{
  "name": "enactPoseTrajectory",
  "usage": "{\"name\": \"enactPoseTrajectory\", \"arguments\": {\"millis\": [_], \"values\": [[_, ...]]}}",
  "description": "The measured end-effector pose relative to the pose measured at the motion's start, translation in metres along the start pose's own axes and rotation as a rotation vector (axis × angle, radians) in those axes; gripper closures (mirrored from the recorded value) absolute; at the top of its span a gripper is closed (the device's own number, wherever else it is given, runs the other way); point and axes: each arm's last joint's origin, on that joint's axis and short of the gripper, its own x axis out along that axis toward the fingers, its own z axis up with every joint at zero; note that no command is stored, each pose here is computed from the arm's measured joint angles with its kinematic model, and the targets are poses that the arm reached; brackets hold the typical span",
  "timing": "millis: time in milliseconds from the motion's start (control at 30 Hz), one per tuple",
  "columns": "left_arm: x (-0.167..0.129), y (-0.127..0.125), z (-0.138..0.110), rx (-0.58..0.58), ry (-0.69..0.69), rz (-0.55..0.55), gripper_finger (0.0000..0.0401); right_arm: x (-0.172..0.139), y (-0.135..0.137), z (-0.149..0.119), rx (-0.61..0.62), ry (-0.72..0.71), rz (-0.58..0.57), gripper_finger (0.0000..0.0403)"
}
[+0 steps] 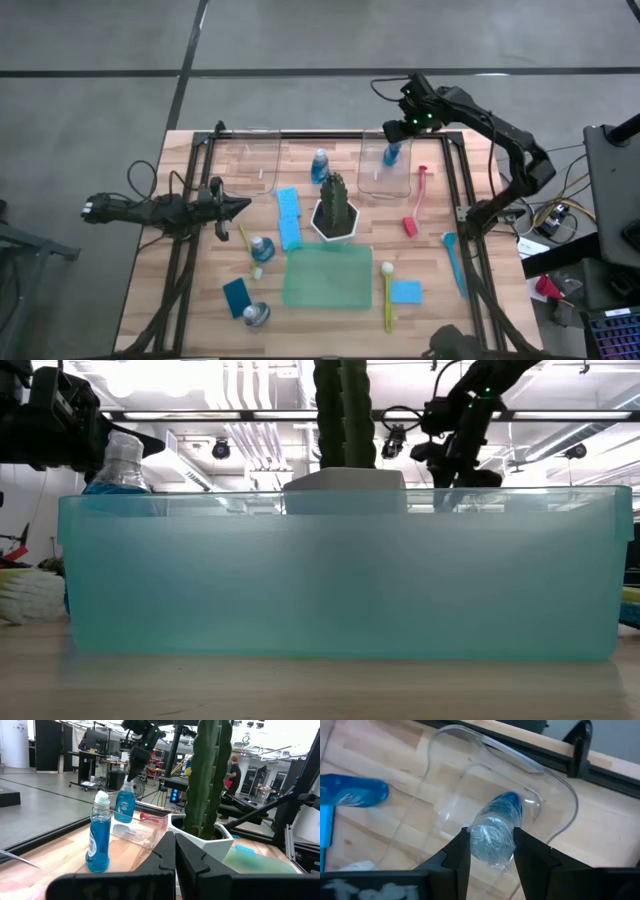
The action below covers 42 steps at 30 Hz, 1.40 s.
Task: Pick & Place Kitchen Sink Supplies
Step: Put the dish soap into the right transparent bin
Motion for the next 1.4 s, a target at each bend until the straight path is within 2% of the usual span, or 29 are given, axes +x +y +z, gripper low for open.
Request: {"name": "enactPoseTrajectory", "arguments": {"millis": [300, 1000, 1400], "values": [[0.0, 0.0, 0.0, 0.0, 0.0, 0.0, 0.0401, -0.003, -0.008, -0.022, 0.051, -0.031, 0.012, 0.0282], [0.0, 0.0, 0.0, 0.0, 0.0, 0.0, 0.0401, 0.008, -0.01, -0.016, 0.074, -0.05, -0.009, 0.0276], [0.0, 0.0, 0.0, 0.0, 0.0, 0.0, 0.0401, 0.0, -0.015, -0.012, 0.08, -0.063, -0.027, 0.0278]]}}
